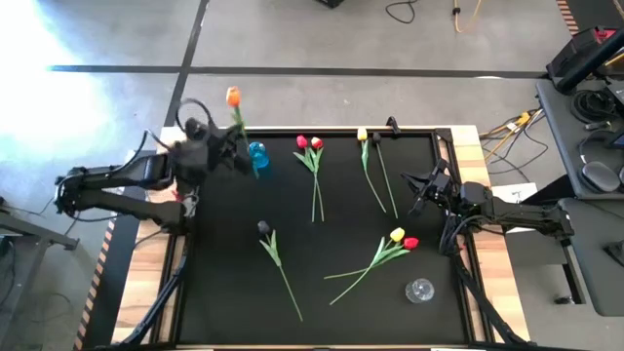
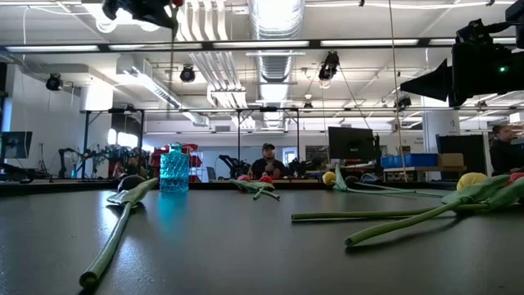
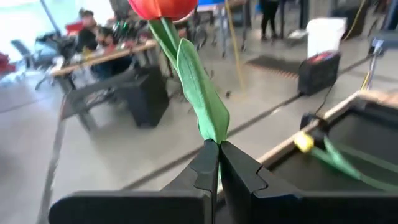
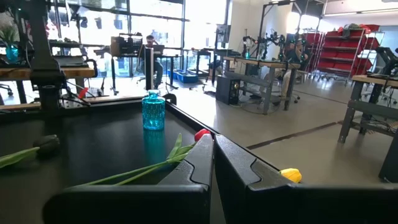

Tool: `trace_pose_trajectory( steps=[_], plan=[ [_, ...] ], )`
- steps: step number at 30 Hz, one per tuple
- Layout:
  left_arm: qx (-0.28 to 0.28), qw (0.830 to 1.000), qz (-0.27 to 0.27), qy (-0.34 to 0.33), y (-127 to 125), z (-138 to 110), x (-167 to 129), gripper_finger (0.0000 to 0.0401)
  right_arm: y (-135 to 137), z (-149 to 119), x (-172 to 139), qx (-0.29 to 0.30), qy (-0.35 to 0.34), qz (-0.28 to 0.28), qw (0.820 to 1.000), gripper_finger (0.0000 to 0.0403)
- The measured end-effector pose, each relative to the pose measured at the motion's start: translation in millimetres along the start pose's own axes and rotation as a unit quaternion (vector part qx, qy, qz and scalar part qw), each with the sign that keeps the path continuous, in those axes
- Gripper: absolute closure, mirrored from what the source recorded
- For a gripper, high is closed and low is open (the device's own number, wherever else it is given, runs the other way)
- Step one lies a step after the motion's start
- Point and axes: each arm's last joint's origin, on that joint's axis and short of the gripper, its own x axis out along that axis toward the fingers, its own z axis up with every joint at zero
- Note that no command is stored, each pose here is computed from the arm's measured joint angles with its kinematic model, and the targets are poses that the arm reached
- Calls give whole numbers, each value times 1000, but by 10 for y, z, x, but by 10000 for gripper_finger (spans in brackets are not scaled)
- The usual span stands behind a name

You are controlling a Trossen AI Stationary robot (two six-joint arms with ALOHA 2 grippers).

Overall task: Sort flowers into vase by color
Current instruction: Put the bottom orange flower into the blue vase

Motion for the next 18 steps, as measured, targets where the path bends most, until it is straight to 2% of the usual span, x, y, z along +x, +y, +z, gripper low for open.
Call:
trace_pose_trajectory(
  steps=[3,10,14,18],
  plan=[
    [5,1000,4,-18,99,-11,183,401,0,-1,0,0,0,0,1000,394],
    [1,999,21,-46,374,-289,568,401,0,-1,0,0,0,0,1000,394],
    [10,998,34,-60,479,-454,689,401,0,0,0,0,0,0,1000,394],
    [16,998,9,-62,484,-492,721,401,0,0,0,0,0,0,1000,394]
  ],
)
